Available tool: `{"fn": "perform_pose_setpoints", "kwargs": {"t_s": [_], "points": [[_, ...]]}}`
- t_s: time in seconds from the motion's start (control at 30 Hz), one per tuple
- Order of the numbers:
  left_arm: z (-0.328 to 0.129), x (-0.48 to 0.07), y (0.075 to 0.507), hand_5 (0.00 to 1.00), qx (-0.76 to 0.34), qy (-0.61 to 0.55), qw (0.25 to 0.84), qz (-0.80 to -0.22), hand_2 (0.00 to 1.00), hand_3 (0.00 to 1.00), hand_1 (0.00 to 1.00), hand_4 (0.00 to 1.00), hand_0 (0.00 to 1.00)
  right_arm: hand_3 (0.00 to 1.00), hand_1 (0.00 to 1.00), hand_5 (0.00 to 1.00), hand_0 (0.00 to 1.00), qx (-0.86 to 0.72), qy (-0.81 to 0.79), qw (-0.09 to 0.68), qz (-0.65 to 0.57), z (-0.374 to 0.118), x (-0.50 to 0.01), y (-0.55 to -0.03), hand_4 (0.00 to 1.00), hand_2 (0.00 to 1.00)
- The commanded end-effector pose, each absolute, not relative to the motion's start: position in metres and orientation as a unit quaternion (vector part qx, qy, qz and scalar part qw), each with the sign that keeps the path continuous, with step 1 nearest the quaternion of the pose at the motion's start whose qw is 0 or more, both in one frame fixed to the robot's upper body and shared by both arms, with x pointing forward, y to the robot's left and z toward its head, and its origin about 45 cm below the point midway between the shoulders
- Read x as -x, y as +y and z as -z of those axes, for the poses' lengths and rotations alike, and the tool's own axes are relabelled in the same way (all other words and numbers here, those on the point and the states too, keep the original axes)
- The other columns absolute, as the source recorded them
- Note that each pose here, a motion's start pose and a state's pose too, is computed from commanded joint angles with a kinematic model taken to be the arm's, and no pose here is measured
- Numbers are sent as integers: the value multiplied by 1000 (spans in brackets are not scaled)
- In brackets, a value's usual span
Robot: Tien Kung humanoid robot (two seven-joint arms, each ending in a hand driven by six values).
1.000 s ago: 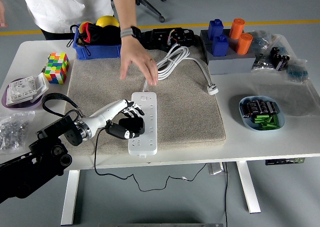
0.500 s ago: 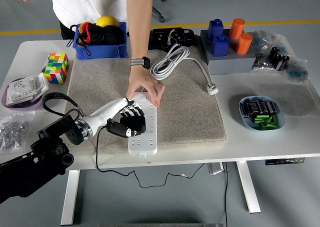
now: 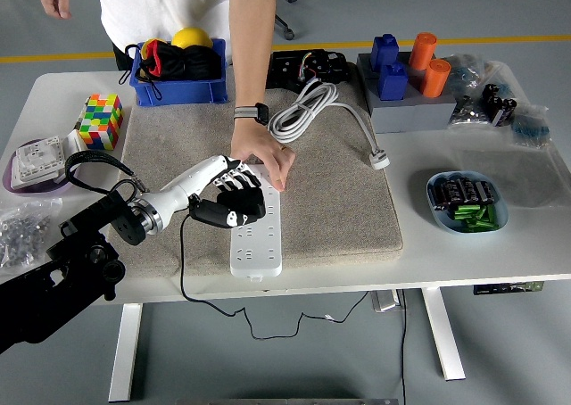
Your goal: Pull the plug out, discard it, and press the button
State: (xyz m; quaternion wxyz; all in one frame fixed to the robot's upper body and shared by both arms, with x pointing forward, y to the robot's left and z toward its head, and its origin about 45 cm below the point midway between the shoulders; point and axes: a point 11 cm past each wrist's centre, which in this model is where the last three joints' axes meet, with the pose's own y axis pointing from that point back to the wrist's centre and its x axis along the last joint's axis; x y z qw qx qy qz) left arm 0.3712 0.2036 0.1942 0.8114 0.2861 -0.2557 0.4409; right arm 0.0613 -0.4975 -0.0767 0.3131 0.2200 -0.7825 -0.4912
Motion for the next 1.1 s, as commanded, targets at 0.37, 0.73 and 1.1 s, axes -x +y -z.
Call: {"fn": "perform_pose_setpoints", "kwargs": {"t_s": [0.37, 0.73, 1.1], "points": [[-195, -407, 266, 2, -324, -248, 755, -514, 326, 554, 324, 674, 497, 616, 659, 480, 748, -219, -783, 314, 491, 77, -61, -497, 660, 648], [-163, -409, 277, 2, -358, -217, 751, -510, 421, 583, 436, 726, 608, 616, 659, 480, 748, -219, -783, 313, 491, 77, -62, -497, 660, 648], [-152, -407, 276, 2, -367, -210, 755, -502, 669, 725, 732, 853, 754, 616, 660, 480, 748, -219, -782, 314, 492, 77, -61, -497, 660, 647]]}}
